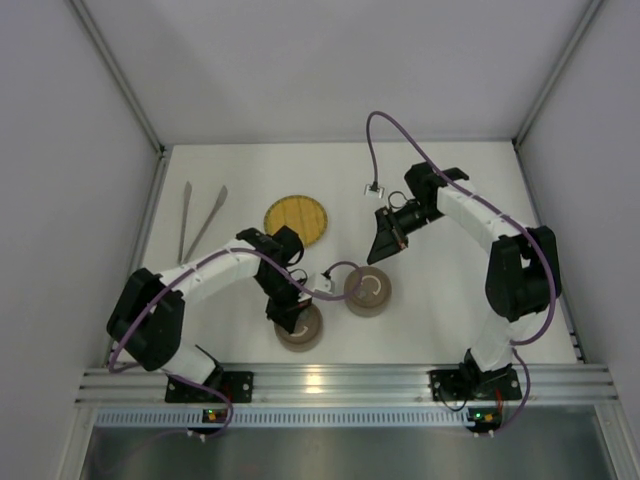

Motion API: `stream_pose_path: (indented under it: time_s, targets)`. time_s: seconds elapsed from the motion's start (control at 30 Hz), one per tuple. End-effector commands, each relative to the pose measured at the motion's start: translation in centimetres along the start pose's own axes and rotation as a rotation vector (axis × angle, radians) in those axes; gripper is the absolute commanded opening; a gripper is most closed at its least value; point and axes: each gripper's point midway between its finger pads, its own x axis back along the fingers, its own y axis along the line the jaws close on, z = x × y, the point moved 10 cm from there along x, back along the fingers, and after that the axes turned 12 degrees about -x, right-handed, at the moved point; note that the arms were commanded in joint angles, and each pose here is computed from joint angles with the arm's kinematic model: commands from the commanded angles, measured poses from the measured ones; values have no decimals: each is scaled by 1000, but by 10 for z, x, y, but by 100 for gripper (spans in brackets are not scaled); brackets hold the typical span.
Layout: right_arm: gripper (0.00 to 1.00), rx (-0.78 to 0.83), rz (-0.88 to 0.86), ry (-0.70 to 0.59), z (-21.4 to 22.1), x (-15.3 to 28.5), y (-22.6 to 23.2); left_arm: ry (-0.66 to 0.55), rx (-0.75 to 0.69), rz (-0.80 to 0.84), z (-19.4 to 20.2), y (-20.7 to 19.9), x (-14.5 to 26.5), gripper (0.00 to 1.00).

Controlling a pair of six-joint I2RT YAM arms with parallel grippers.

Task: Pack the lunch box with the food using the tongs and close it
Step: Move the packing box to the center of the board.

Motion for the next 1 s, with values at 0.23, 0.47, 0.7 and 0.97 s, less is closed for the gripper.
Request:
stream_pose_path:
  time_s: [0.23, 0.47, 0.7, 0.97]
  targets:
    - [16, 36, 1, -17, 0, 9, 12, 63, -84, -116, 6, 2, -10, 3]
    - [17, 13, 19, -17, 3, 8, 9, 113, -81, -228, 9, 9, -15, 7]
    - [20, -15, 46, -5, 7, 5, 0, 136, -71, -357, 11, 25, -17, 11]
    - [22, -22, 61, 2, 10, 4, -5, 111, -86, -472, -6, 47, -11, 13]
